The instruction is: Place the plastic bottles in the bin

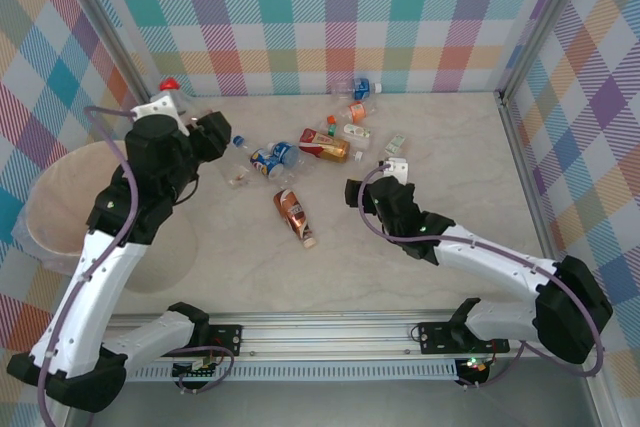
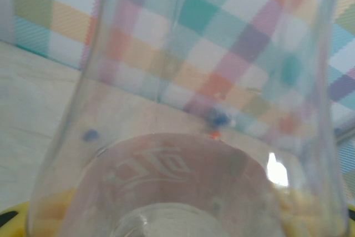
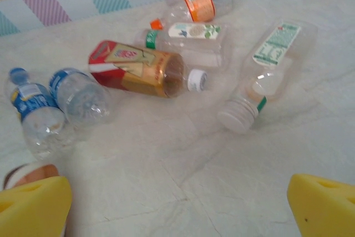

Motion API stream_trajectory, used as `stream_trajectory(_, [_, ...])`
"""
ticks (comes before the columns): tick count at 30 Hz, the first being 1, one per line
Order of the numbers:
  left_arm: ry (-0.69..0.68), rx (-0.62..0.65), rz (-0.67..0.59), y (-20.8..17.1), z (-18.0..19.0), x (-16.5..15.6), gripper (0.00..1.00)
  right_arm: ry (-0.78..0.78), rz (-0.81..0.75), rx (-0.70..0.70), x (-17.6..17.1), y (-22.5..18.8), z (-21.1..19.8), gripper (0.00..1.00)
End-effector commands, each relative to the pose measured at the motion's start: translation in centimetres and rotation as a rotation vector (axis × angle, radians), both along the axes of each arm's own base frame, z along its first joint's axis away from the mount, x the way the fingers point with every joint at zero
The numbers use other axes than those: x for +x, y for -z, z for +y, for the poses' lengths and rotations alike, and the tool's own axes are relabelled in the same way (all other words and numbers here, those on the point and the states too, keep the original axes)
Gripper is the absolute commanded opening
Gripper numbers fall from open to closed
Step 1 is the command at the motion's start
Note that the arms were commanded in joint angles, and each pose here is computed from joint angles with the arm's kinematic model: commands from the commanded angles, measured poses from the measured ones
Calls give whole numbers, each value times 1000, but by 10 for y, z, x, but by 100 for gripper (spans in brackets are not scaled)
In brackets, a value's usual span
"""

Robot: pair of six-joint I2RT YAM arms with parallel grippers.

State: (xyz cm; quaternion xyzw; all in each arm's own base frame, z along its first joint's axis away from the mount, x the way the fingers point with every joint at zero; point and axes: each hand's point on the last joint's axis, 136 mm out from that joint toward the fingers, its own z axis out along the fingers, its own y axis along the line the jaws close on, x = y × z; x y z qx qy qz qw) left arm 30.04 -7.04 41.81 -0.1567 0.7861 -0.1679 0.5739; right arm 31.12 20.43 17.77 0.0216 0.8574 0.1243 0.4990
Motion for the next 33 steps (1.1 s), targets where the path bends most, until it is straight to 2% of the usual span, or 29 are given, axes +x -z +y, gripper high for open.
stream_trajectory(1, [-157,163,-48,-28,43,-20,56,39,-6,11,7,-13,-2,100])
stream_trajectory(6, [-366,308,-99,-55,88,-41,56,32,-11,-1,7,-13,-2,100])
stream_trajectory(11, [-640,493,-57,-59,135,-53,56,33,-5,-5,7,-10,-2,100])
stream_trajectory(17, [-762,522,63,-35,170,-54,56,25,-11,-14,8,-14,-1,100])
stream_trajectory(21, [-784,483,172,-8,190,-56,57,26,-8,-15,7,-14,-2,100])
stream_trajectory(27, [-725,405,299,33,195,-53,58,28,2,-16,6,-11,-3,100])
stream_trajectory(30, [-707,400,359,50,196,-53,59,27,4,-19,6,-10,-3,100])
stream_trajectory(33, [-748,425,428,61,210,-60,59,23,5,-23,7,-11,-2,100])
